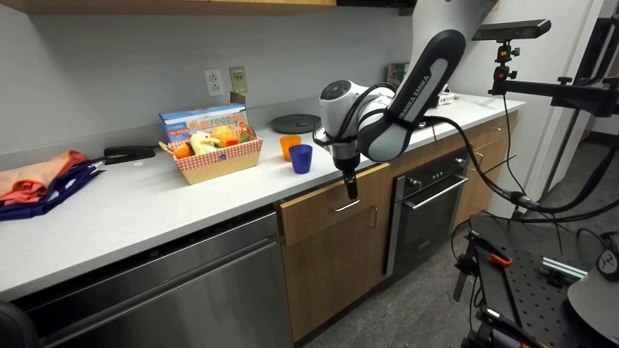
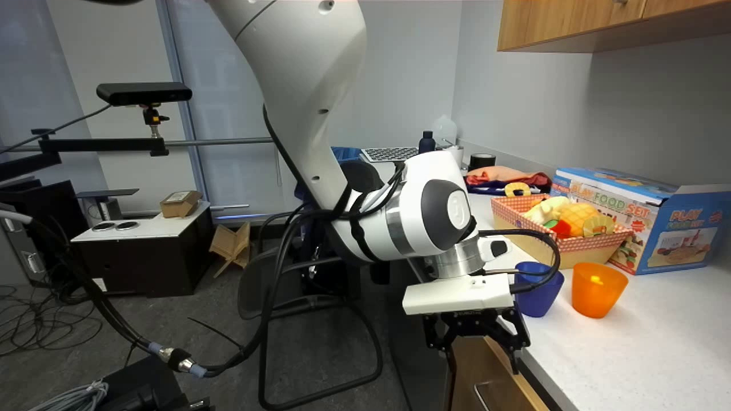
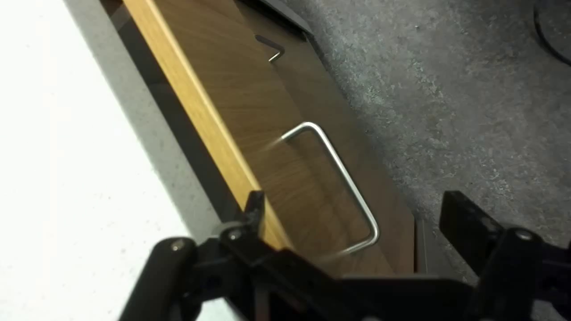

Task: Open the drawer to the right of the dishwasher

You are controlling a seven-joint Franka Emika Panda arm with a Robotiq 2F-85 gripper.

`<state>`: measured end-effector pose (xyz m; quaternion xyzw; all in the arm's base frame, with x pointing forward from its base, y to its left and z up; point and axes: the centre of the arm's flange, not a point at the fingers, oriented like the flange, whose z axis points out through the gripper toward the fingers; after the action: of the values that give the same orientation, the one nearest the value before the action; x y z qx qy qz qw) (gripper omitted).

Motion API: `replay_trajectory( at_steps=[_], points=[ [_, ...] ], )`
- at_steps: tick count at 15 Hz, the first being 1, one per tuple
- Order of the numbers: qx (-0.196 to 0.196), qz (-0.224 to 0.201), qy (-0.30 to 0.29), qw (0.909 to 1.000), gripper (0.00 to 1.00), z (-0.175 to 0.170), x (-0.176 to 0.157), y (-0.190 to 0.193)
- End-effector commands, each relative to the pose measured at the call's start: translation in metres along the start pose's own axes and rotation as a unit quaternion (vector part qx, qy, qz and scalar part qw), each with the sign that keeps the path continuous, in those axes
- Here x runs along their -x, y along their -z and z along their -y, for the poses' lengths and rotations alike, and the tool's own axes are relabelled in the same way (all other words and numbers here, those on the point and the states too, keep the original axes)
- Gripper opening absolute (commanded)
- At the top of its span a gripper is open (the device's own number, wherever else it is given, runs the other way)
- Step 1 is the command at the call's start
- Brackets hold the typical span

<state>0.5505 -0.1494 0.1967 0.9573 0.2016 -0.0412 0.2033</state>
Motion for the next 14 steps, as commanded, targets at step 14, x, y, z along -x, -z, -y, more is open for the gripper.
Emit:
replay_trajectory(
  at_steps=[14],
  points=[
    [-0.005,-0.028,0.024,0.9993,1.0,-0.001,-0.041,-0.019]
  ],
)
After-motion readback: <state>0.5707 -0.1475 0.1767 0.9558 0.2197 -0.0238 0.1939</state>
